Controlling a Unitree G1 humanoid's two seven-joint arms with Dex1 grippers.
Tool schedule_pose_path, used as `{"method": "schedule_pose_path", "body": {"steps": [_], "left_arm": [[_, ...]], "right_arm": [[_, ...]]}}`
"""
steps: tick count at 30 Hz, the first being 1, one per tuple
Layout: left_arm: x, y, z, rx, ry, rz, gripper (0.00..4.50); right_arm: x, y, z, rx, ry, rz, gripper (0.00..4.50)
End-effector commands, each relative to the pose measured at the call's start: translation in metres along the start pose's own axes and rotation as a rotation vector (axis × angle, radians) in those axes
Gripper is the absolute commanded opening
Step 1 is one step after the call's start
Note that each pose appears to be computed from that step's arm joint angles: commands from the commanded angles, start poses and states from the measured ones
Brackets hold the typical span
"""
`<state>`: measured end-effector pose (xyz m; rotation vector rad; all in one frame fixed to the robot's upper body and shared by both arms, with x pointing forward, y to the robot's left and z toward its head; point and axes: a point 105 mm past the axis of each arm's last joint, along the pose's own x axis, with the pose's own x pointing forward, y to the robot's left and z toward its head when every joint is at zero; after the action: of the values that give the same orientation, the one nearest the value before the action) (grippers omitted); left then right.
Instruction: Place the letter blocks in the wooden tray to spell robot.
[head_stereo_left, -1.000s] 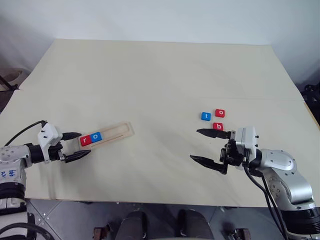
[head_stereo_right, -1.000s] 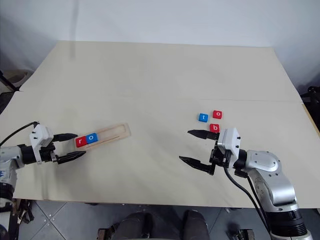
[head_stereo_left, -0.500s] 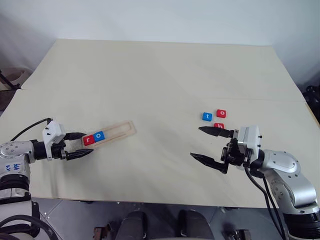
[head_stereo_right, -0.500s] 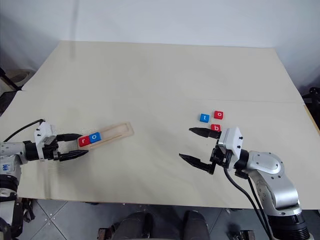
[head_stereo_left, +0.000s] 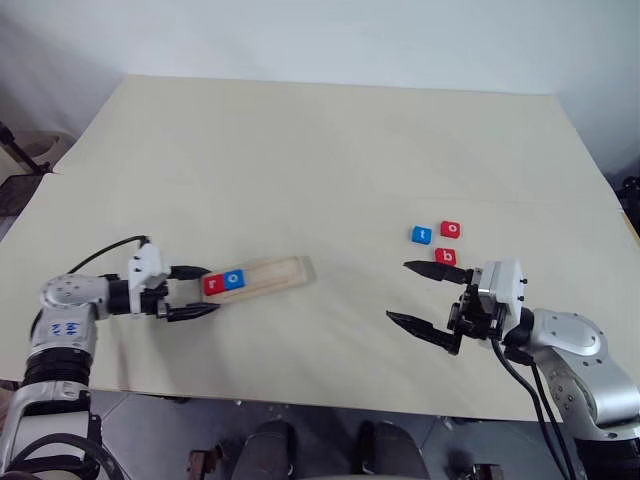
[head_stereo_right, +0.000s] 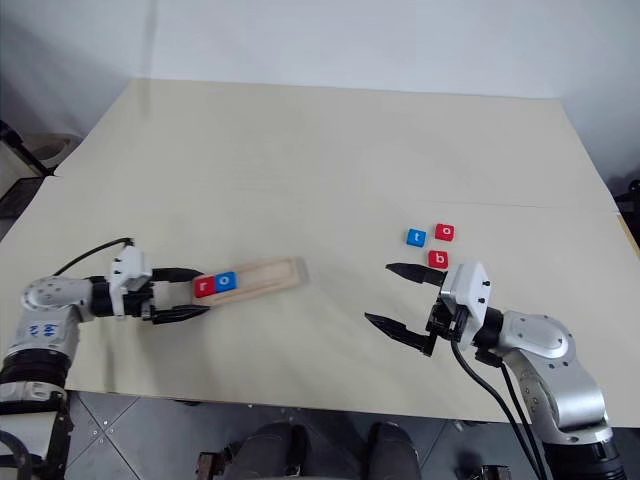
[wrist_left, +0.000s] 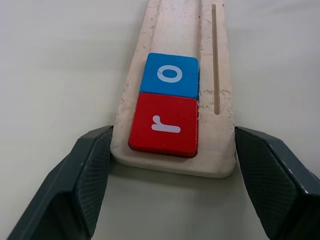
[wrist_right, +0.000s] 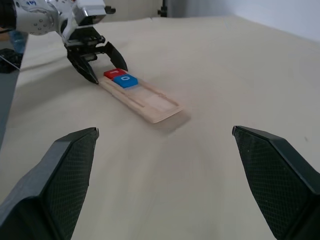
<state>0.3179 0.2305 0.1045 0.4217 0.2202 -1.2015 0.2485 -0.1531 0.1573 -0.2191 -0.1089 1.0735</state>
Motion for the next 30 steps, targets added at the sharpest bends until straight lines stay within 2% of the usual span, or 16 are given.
{"method": "schedule_pose_path", "body": {"steps": [1,8,11,27,28,29,30], "left_arm": [[0.033,0.001,0.029,0.128,0.006,-0.092,3.47],[0.095,-0.003,0.053,0.19,0.017,-0.198,3.47],[0.112,-0.004,0.059,0.201,0.02,-0.234,3.47],[0.12,-0.009,0.054,0.124,0.038,-0.271,3.47],[0.12,-0.01,0.054,0.123,0.035,-0.278,4.21],[0.12,-0.01,0.055,0.126,0.029,-0.275,4.48],[0.12,-0.01,0.056,0.123,0.026,-0.273,4.49]], "right_arm": [[-0.028,-0.002,0.001,-0.016,0.045,-0.065,4.5],[-0.073,0.011,-0.018,0.042,0.149,-0.223,4.5],[-0.081,0.018,-0.021,0.064,0.157,-0.275,4.5],[-0.085,0.028,-0.021,0.08,0.145,-0.339,4.5],[-0.085,0.028,-0.022,0.081,0.143,-0.339,4.5],[-0.086,0.027,-0.022,0.082,0.141,-0.339,4.5],[-0.086,0.027,-0.022,0.082,0.14,-0.34,4.5]]}}
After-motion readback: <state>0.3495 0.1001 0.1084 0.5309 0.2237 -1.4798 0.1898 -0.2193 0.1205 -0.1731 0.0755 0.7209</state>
